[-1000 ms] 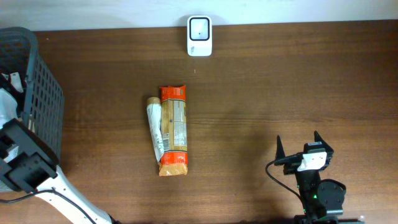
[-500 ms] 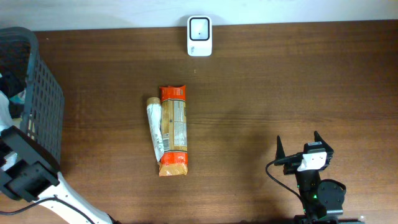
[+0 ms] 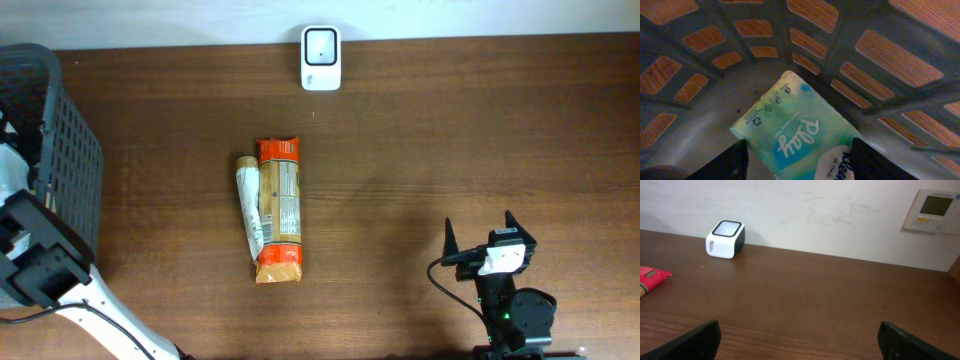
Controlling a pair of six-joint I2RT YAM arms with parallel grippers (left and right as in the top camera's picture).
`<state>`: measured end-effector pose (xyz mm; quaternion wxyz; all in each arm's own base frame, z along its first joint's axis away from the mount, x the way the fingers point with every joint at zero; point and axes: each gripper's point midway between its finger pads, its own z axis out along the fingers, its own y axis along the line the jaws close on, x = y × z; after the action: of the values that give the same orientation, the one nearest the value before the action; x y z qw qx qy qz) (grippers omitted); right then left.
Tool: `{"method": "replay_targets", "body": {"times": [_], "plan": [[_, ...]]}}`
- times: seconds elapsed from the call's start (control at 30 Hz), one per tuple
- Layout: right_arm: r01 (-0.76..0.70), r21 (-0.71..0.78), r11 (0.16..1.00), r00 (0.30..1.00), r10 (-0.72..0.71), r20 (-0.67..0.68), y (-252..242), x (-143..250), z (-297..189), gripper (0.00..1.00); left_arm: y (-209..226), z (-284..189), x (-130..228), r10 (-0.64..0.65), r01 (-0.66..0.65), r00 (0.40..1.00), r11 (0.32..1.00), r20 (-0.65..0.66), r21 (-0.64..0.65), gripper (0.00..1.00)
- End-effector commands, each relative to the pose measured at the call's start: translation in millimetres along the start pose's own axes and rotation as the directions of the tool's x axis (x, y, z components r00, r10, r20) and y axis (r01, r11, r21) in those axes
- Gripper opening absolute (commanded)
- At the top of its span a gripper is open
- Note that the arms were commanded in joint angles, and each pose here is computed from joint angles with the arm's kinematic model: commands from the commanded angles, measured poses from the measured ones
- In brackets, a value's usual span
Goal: Scan the item barcode
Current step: 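Reach the left gripper into the basket and grasp the green Kleenex tissue pack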
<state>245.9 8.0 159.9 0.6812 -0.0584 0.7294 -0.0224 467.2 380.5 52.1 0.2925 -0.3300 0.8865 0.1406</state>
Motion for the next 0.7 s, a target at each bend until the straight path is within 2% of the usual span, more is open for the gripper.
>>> {"method": "replay_targets", "body": {"times": [0.0,0.1,0.13,0.2,0.27,0.37,0.53,0.67], "plan": [[0.003,0.001,1.0,1.0,-0.003,-0.003,-0.3,3.0,0.4,0.98,5.4,18.4,17.5,-0.008,0.008,0.999,1.0,-0.046,-0.017,0.61],[0.003,0.001,1.0,1.0,-0.003,-0.003,-0.3,3.0,0.4,0.99,5.2,25.8,35.3,-0.004,0.002,0.995,1.0,-0.103,-0.019,0.55],[0.003,0.001,1.0,1.0,-0.003,-0.003,-0.3,3.0,0.4,0.99,5.2,26.5,40.8,-0.002,0.0,0.992,1.0,-0.123,-0.019,0.45],[0.003,0.001,1.0,1.0,-0.003,-0.003,-0.4,3.0,0.4,0.99,5.3,26.1,45.3,-0.001,-0.002,0.99,1.0,-0.141,-0.019,0.34],[0.003,0.001,1.0,1.0,-0.003,-0.003,-0.4,3.0,0.4,0.99,5.4,25.4,49.3,0.001,-0.004,0.988,1.0,-0.157,-0.019,0.17],[0.003,0.001,1.0,1.0,-0.003,-0.003,-0.3,3.0,0.4,0.99,5.3,23.8,58.5,0.004,-0.008,0.981,1.0,-0.195,-0.018,0.02],[0.003,0.001,1.0,1.0,-0.003,-0.003,-0.3,3.0,0.4,0.99,-2.4,12.8,67.7,0.013,-0.008,0.965,1.0,-0.262,0.02,0.0],[0.003,0.001,1.0,1.0,-0.003,-0.003,-0.3,3.0,0.4,0.99,-14.7,-17.8,38.1,0.012,0.014,0.969,0.995,-0.248,0.1,0.0]]}}
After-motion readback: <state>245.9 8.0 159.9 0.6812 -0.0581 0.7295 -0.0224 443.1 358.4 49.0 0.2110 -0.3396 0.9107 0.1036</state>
